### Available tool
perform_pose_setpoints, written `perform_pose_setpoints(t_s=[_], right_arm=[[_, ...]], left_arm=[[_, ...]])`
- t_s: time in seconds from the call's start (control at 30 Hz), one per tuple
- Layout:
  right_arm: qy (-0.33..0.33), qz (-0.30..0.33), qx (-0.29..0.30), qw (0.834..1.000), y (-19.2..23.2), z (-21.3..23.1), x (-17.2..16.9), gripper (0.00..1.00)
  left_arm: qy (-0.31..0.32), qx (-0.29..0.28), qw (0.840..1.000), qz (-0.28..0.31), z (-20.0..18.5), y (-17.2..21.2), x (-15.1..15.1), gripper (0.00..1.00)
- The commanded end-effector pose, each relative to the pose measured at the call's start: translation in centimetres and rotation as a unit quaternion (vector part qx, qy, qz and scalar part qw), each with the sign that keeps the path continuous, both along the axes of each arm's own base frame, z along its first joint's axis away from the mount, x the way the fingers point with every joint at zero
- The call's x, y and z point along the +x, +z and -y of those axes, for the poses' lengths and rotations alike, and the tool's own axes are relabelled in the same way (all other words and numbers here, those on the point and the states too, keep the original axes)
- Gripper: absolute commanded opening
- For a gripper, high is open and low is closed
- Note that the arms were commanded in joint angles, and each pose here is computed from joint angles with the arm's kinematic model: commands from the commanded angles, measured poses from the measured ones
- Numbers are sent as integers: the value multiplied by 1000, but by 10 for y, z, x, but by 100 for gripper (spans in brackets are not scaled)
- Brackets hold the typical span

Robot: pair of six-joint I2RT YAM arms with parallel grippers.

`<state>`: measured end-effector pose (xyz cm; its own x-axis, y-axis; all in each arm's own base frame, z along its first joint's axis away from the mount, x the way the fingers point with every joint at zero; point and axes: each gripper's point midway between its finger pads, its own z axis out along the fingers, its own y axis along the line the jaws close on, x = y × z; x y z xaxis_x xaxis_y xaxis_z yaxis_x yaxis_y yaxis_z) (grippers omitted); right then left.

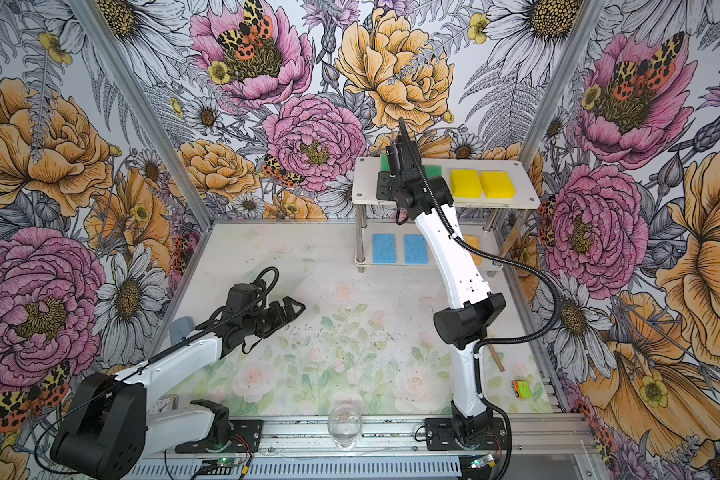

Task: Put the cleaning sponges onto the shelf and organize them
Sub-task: 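Lower the sponge onto the top shelf beside the other green sponge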

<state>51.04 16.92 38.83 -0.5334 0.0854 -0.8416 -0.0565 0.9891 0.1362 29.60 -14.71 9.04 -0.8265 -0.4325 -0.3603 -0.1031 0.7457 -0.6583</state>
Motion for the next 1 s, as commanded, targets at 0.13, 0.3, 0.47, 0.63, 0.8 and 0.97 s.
perform_pose_setpoints(t_s=[0.13,0.3,0.47,0.63,0.8,0.97], right_arm=[[8,4,0,1000,-2,-3,7,54],[7,1,-3,1000,-6,-3,10,57],[5,1,-4,1000,-7,-3,11,58],[4,3,-3,1000,-7,-3,12,59],[5,3,-6,1000,-9,-3,14,62],[6,3,-11,1000,-10,-3,15,63]], left_arm=[[-7,0,1000,9,0,4,4,99],[-8,-1,1000,8,0,2,5,99],[-8,0,1000,6,0,0,4,99],[-9,0,1000,6,0,0,5,99],[-8,0,1000,5,0,-3,4,99],[-6,0,1000,4,-2,-4,3,99]])
